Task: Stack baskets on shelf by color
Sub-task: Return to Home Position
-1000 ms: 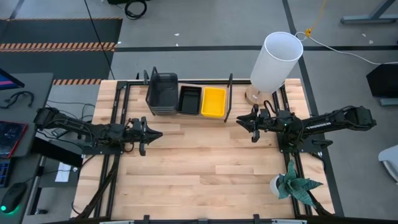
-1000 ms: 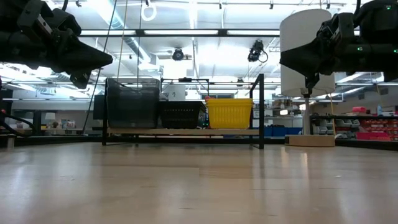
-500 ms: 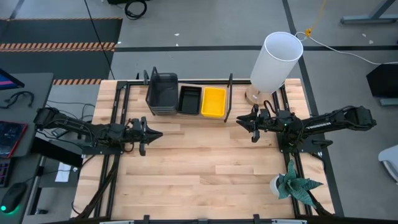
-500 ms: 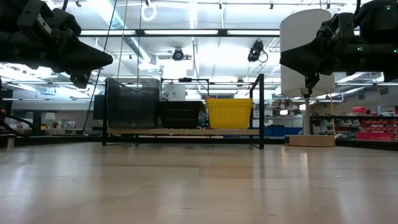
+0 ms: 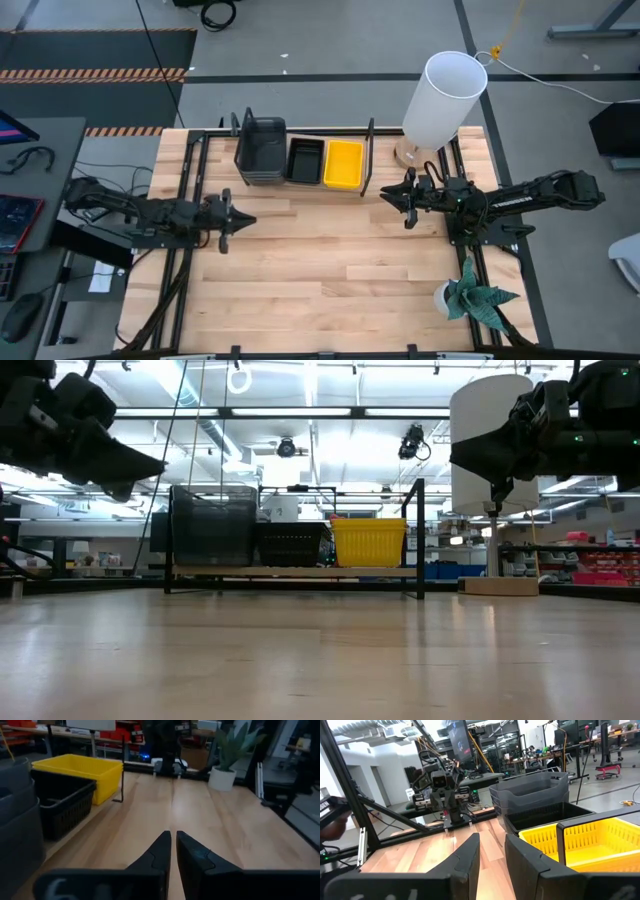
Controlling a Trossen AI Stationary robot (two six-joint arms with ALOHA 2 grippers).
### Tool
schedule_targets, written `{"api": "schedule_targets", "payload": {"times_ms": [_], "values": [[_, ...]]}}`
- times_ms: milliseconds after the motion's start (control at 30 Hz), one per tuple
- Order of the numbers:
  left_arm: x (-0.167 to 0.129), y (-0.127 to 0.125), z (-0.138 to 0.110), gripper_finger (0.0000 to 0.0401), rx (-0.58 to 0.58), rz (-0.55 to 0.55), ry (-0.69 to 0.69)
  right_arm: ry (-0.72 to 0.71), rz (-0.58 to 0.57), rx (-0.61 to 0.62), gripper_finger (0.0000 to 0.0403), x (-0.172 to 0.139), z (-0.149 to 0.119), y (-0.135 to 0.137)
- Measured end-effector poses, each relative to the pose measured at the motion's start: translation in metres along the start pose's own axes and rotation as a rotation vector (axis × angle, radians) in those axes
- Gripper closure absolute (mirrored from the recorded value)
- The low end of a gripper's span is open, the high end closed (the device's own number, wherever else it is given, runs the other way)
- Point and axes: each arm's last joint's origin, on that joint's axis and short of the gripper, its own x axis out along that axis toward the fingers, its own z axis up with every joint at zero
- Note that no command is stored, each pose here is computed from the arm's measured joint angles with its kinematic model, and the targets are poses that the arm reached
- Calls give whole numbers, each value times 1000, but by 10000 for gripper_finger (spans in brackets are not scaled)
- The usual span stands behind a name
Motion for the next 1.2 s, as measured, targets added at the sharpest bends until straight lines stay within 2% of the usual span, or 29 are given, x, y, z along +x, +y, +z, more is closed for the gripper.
{"api": "schedule_targets", "payload": {"times_ms": [233,500,900,1200], "values": [[-7,-4,-3,375,60,-55,16,0,0,0,306,0,0,0],[-12,-10,1,367,43,-133,-27,0,0,0,306,0,0,0],[-13,-11,2,376,39,-137,-38,0,0,0,306,0,0,0],[-13,-11,2,365,38,-138,-41,0,0,0,306,0,0,0]]}}
